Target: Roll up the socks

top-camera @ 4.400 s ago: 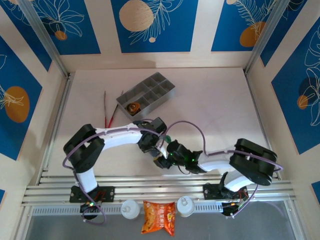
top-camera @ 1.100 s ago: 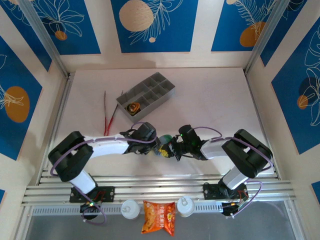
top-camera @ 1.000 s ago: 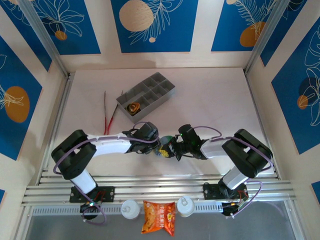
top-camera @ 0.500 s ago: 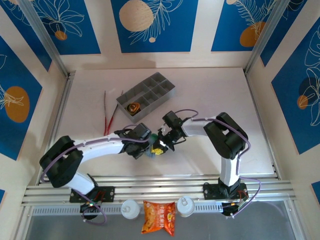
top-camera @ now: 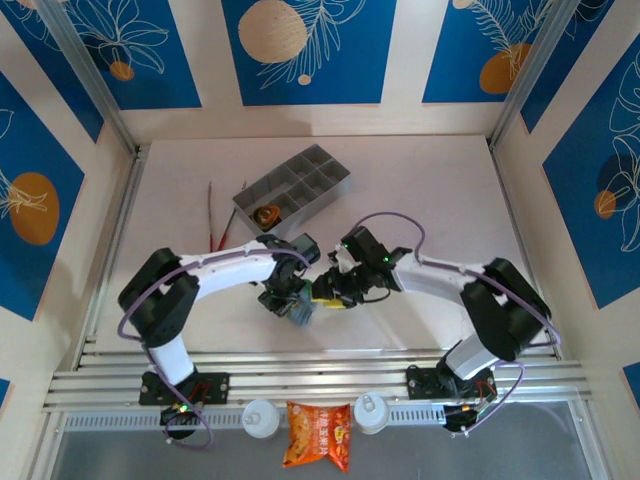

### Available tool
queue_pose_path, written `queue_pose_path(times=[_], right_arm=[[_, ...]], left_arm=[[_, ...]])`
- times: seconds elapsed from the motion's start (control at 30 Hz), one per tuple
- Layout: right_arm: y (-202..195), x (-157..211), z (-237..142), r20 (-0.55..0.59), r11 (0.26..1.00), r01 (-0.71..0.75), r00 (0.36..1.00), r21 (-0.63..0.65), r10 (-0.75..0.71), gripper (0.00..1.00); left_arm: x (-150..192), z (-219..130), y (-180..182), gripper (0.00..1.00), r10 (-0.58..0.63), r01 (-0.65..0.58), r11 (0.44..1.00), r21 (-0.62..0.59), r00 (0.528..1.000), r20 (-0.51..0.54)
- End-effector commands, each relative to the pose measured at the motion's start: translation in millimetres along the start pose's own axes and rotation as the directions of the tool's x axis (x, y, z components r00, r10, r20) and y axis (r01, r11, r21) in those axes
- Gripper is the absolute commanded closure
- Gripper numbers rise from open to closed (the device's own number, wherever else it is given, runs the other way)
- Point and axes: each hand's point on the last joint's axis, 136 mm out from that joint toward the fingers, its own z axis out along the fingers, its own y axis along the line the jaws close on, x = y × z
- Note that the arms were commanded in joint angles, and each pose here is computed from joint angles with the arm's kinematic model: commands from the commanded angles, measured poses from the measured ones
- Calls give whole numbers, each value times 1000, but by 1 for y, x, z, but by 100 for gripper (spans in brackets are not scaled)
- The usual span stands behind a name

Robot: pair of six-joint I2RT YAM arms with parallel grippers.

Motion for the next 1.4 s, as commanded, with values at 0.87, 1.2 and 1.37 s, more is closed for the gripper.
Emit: queue_pose_path(times=[0.87, 1.2, 1.37], right_arm=[[2, -2, 54, 145, 987, -153, 976, -56, 160, 52], [-35, -3, 57, 149, 940, -339, 931, 25, 332, 75], [-75, 12, 60, 107, 843, -531, 846, 90, 522, 100]], left_arm=[[-19, 39, -26, 100, 4, -26, 949, -313, 998, -70], [-18, 40, -23, 100, 17, -39, 953, -300, 997, -76], [-25, 23, -33, 96, 57, -62, 972, -228, 998, -32]])
